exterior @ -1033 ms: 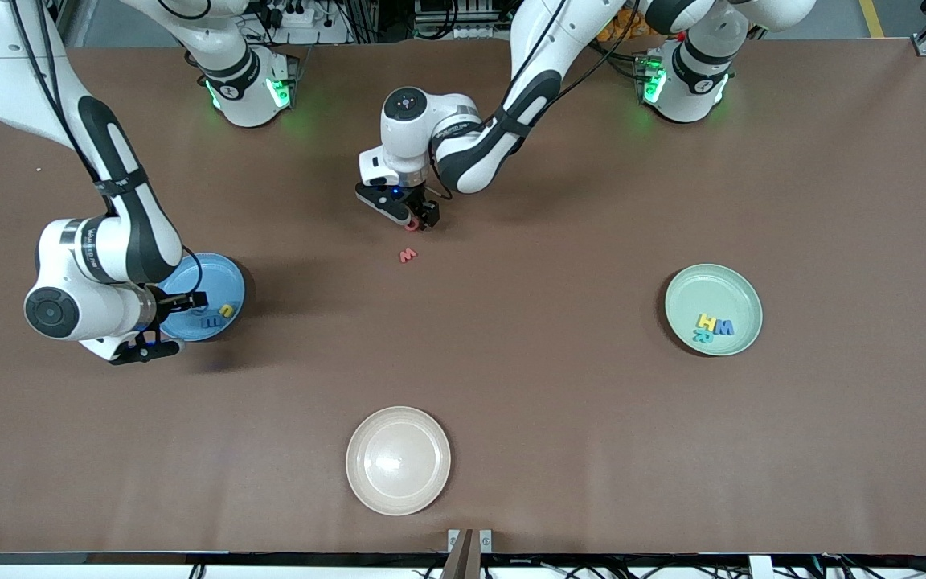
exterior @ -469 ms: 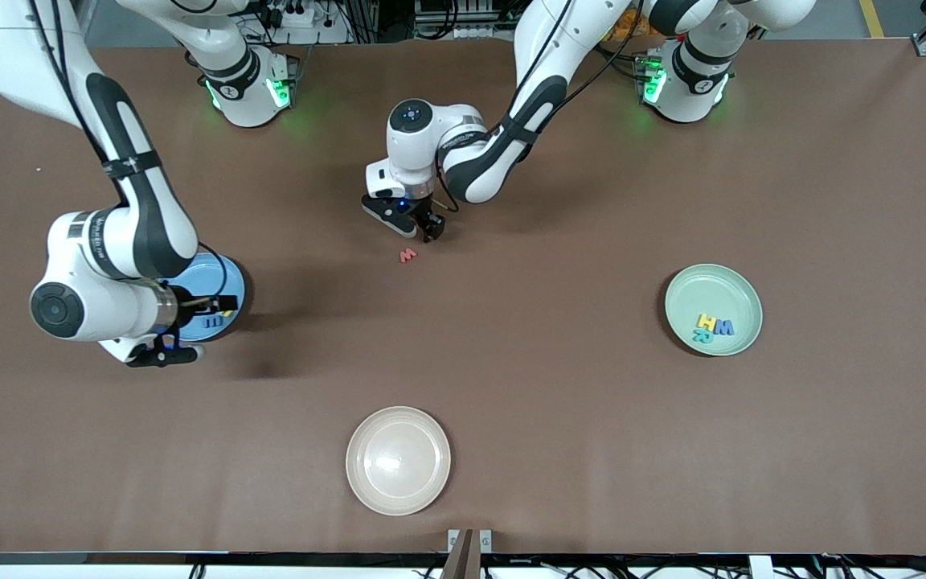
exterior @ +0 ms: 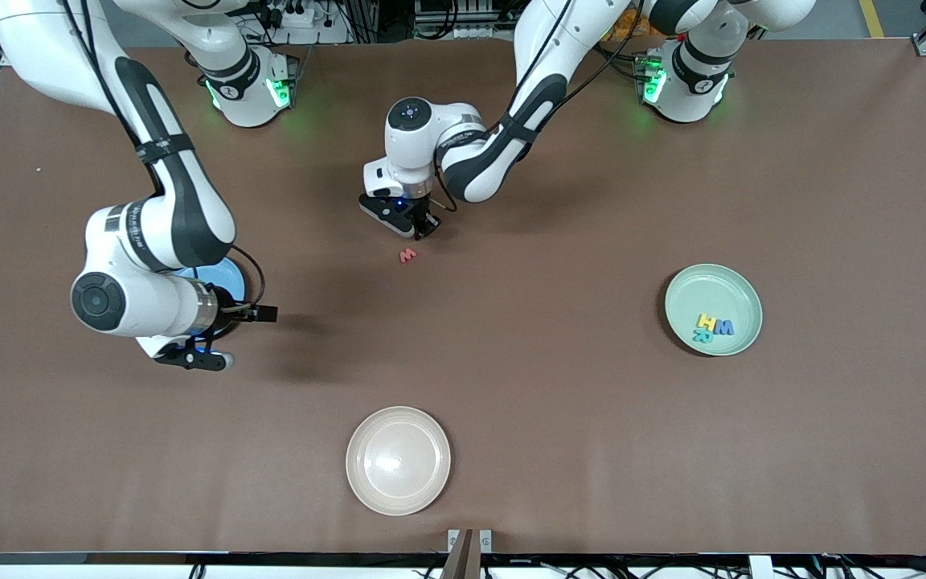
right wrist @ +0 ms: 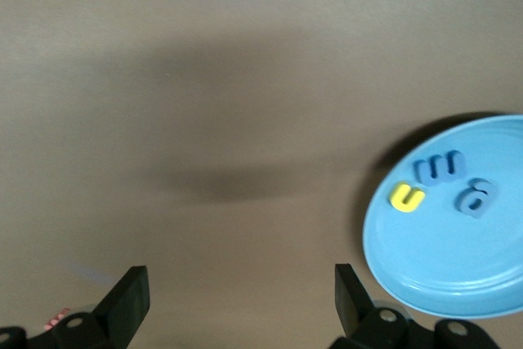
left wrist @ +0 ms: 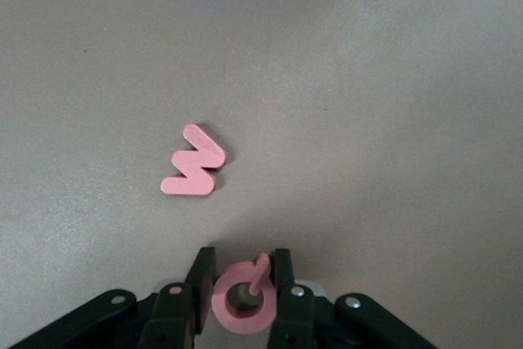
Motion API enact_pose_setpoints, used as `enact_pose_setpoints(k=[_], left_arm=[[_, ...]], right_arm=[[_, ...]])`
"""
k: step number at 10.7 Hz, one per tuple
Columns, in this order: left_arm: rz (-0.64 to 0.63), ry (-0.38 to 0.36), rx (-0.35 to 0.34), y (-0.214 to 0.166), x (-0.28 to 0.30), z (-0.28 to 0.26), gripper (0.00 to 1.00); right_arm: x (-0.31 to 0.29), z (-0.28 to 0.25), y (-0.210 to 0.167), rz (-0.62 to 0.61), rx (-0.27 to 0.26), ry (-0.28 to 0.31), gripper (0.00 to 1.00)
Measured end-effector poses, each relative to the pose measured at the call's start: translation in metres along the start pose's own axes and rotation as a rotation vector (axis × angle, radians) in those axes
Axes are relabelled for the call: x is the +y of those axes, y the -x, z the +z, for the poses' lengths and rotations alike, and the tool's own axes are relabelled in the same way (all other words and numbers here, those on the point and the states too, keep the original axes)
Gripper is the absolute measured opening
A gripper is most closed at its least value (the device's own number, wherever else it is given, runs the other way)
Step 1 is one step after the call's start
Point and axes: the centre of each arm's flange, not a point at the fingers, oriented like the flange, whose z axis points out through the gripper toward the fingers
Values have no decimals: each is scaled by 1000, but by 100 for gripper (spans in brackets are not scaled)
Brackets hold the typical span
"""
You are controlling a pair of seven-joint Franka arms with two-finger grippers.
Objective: Sort upper and lower case letters into plates
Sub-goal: 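Grasp the pink Q with the left gripper while the right gripper returns, then release the Q on the green plate while the right gripper reaches the W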
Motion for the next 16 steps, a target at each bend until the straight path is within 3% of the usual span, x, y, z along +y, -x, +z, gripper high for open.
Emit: enact_pose_setpoints(k=[3,6,11,16], left_arm=[[-33,-11,-2,-5,-3,-8,34],[-164,-60,-11,-31,-21,-80,34],[-417,-170,-93,-67,-193,-198,34],[-436,-232,-231,-47,-374,-232,34]], right_arm=[[-34,-2,5,-27,54,-31,100],[-96,17,31,-60,82,-68,100],[-142,55,61,205,39,-83,100],[-189,108,85,626,10,-117,100]])
